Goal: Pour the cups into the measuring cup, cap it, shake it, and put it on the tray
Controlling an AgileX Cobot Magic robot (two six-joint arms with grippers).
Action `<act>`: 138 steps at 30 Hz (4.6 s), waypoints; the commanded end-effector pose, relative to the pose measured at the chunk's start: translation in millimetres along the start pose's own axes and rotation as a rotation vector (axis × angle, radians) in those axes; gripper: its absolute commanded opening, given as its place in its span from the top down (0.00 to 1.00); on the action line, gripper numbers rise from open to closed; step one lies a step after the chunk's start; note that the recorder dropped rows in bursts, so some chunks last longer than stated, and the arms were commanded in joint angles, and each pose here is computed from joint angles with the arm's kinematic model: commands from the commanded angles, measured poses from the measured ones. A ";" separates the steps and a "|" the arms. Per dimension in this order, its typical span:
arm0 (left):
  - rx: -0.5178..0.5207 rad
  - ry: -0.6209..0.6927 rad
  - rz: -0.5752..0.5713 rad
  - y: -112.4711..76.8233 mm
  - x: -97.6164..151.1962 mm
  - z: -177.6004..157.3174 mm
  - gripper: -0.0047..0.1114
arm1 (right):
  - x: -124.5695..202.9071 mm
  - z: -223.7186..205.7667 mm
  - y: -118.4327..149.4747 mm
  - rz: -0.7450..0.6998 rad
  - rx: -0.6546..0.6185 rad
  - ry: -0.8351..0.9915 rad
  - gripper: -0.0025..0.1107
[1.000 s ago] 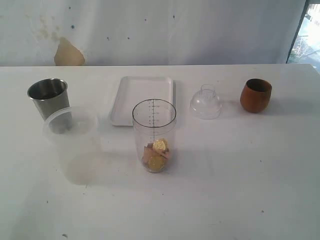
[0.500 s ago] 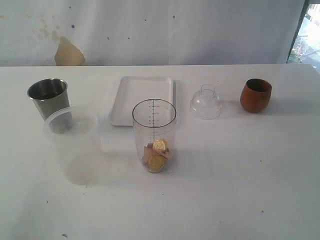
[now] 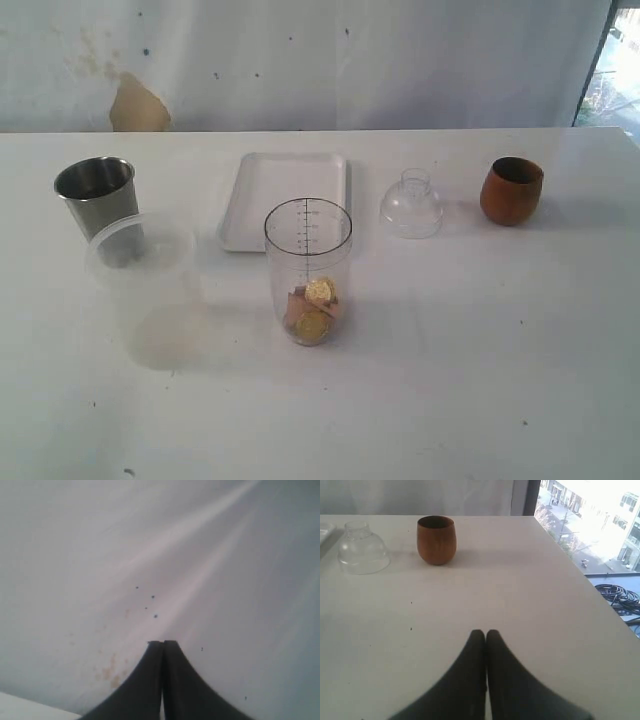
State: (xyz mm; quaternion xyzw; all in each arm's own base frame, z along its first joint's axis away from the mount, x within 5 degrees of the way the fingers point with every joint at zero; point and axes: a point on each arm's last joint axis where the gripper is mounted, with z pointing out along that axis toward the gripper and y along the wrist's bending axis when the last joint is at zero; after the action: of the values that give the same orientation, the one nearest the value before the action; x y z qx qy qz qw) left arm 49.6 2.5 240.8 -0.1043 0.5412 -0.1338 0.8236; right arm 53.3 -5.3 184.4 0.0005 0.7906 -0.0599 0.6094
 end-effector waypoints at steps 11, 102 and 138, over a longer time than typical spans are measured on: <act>0.062 0.066 0.118 -12.0 -8.8 45.2 0.17 | 1.9 0.5 -0.1 0.000 0.005 0.002 0.98; 0.315 0.599 0.219 46.5 264.4 222.3 0.48 | 1.9 0.5 -0.1 -0.018 0.005 0.002 0.98; 0.301 0.414 0.290 16.3 167.6 261.6 0.96 | 1.9 0.5 -0.1 -0.018 0.005 0.002 0.98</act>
State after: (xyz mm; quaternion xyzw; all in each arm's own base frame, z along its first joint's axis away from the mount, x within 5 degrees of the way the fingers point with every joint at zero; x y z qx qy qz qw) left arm 358.0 -30.5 161.6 0.1316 0.7172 -0.1085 0.6756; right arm 53.3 -5.3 184.2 -0.0038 0.7911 -0.0631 0.6084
